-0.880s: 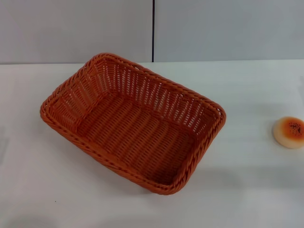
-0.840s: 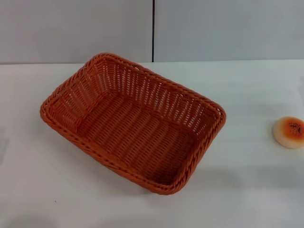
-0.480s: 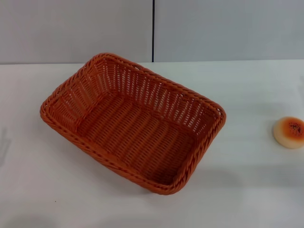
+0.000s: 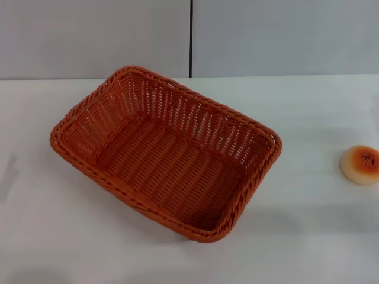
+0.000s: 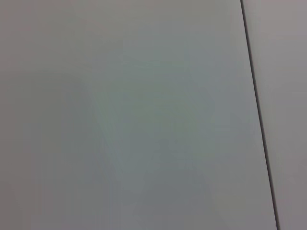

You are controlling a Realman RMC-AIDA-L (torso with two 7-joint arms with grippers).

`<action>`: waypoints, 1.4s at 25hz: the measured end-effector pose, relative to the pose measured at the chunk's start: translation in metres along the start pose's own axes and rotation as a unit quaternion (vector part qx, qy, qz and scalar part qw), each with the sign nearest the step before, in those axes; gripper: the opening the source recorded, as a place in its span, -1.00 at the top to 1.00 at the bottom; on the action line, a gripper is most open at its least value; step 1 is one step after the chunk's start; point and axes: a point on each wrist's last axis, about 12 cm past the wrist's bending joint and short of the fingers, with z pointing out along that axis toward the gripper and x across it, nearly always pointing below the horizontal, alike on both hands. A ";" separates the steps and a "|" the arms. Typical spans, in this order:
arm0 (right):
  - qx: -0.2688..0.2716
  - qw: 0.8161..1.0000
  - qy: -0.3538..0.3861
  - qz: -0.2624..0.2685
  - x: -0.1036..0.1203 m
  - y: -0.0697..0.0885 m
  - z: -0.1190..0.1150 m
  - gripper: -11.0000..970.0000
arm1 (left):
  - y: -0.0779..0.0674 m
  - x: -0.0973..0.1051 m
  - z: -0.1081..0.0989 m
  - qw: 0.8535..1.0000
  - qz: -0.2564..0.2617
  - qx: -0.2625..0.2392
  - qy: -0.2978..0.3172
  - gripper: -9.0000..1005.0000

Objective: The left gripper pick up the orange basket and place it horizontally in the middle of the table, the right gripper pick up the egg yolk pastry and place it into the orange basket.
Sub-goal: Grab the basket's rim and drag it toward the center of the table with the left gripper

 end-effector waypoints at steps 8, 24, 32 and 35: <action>0.007 1.000 0.010 0.002 0.003 -0.001 -0.001 -0.27 | 0.040 -0.038 0.057 0.985 -0.054 0.112 0.116 -0.66; 0.015 1.000 0.020 0.002 0.005 -0.003 -0.003 -0.27 | 0.004 -0.097 0.188 0.901 0.077 0.252 0.344 -0.66; 0.013 1.000 0.017 0.002 0.004 -0.002 0.000 -0.27 | -0.040 -0.126 0.224 0.851 0.170 0.257 0.425 -0.66; 0.012 1.000 0.016 0.002 0.004 -0.002 0.003 -0.27 | -0.054 -0.120 0.229 0.831 0.174 0.244 0.468 -0.66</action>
